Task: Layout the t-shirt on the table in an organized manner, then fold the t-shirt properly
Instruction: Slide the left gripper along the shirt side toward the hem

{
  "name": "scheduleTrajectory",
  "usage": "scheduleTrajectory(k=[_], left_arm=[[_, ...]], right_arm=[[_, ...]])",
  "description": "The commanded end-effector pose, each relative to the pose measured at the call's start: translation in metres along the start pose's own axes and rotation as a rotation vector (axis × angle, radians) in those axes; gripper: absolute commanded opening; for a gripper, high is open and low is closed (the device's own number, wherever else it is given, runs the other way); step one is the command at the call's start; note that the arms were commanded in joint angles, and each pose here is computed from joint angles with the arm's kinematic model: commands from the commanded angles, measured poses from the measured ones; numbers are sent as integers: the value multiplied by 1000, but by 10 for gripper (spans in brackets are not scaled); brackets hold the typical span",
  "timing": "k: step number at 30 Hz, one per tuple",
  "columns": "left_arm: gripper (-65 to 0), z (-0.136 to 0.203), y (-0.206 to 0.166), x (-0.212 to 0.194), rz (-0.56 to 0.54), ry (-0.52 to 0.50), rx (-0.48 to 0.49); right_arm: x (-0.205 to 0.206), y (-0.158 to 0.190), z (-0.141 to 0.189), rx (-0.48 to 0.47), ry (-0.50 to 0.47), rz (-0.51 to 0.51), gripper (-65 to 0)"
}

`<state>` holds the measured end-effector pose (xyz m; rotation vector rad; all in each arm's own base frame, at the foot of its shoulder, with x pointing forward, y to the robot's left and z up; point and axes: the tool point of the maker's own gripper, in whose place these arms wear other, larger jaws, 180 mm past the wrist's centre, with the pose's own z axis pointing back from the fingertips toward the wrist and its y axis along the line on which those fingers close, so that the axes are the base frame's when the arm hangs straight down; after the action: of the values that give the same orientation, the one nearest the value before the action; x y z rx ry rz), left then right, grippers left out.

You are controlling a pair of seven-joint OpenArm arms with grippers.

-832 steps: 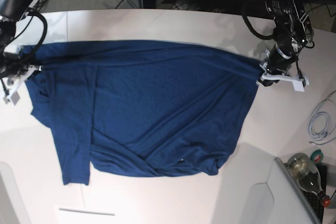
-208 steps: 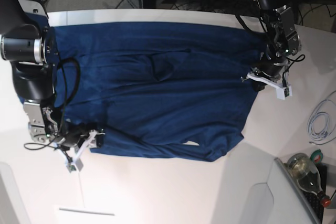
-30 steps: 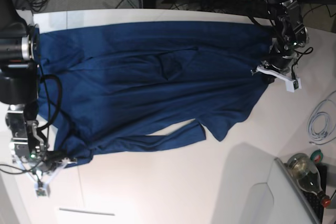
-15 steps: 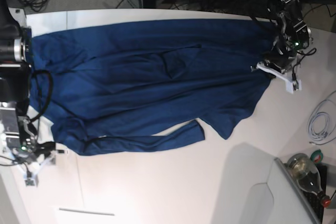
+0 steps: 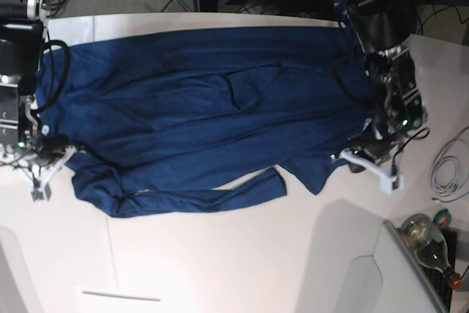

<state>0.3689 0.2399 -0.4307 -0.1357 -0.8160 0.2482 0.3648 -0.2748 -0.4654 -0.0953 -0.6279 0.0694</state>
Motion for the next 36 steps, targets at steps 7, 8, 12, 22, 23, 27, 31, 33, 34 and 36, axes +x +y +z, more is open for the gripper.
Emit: scheduleTrajectory(k=[7,8,12,22,23,27,31,33,34,36], left_arm=[[-650,-45,-8,3,6,-11,-5],[-650,-47,-1,-4,10,-2,14],[-650,-49,24,-12,7,-32,87],[-650,-41,55,12,-2,-122,166],[-650,-41,56,14,2,-127,167],[-650,-42,51,37,9,-170,160],[-650,-39,58,57,8,-202,174],[-650,-33,62,68,17,-234,183],[-650,-29,62,76,21,-263,182],[-650,-24,57,71,21,-279,175]], right_arm=[[-9,-29,1,-43,7,-90,-642],[-14,-31,0,-46,20,-100,-642],[-35,-49,0,-72,64,-151,-642],[-63,-64,8,-103,97,-170,-642],[-64,-65,8,-105,98,-170,-642],[-61,-67,9,-108,90,-166,-642],[-34,-69,19,-122,10,-131,-642],[-17,-70,30,-135,-49,-101,-639],[-9,-70,36,-139,-79,-85,-635],[2,-59,41,-129,-120,-70,-629]])
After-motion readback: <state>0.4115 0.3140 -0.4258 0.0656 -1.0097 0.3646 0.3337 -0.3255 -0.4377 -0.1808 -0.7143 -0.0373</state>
